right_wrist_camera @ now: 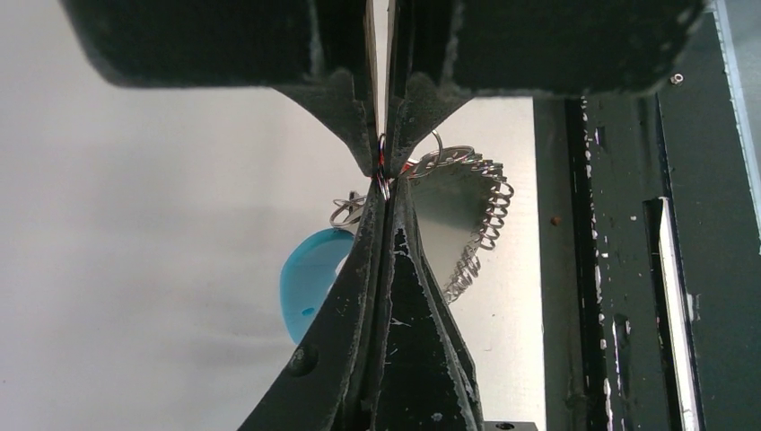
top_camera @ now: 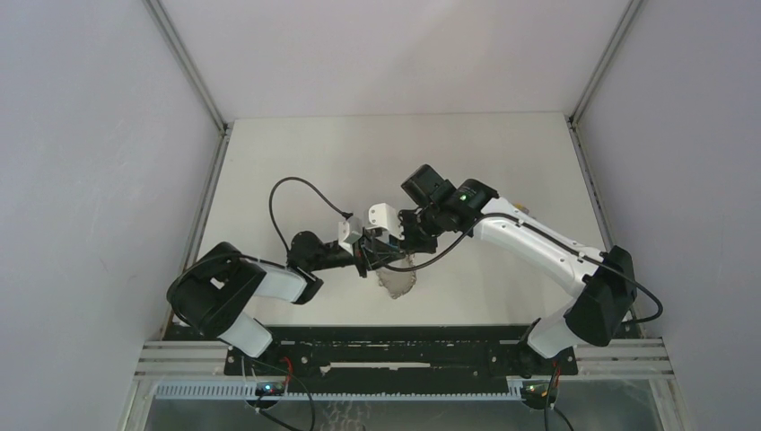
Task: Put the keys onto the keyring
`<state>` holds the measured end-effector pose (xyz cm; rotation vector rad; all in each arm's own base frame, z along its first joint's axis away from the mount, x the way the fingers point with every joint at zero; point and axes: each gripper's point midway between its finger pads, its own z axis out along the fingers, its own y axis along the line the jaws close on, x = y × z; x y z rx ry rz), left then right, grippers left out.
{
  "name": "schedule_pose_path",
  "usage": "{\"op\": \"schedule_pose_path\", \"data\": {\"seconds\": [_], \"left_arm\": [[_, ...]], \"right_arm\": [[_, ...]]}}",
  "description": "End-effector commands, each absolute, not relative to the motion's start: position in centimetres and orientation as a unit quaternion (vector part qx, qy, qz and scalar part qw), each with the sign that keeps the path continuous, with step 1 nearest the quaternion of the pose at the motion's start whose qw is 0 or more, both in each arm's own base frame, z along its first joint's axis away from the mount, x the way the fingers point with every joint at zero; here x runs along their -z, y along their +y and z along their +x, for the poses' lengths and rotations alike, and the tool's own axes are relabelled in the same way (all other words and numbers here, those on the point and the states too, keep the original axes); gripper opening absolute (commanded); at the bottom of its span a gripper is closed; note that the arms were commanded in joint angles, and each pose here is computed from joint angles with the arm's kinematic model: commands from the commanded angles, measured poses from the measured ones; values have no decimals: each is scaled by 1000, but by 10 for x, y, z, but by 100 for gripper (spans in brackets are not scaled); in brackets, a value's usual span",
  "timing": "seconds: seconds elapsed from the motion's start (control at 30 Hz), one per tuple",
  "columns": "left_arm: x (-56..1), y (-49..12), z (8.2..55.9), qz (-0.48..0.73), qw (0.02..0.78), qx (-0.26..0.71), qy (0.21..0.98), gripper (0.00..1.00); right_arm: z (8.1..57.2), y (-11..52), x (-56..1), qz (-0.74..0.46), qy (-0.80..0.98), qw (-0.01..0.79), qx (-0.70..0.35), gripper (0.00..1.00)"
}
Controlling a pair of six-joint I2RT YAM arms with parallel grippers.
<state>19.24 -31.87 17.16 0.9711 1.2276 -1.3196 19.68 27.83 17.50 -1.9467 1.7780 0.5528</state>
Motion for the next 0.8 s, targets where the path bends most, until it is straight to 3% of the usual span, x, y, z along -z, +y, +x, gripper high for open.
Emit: {"op": "schedule_pose_path", "data": {"seconds": [0.0, 0.2, 0.77], "left_arm": [[-196, -317, 198, 404, 561, 539, 481, 0], [-203, -308, 200, 393, 582, 526, 480, 0], [-210, -309, 192, 411, 579, 534, 460, 0]], "right_arm": [[207, 283, -200, -686, 646, 274, -195, 4], [215, 260, -205, -638, 670, 323, -199, 28], [206, 268, -235, -638, 561, 410, -331, 33]]}}
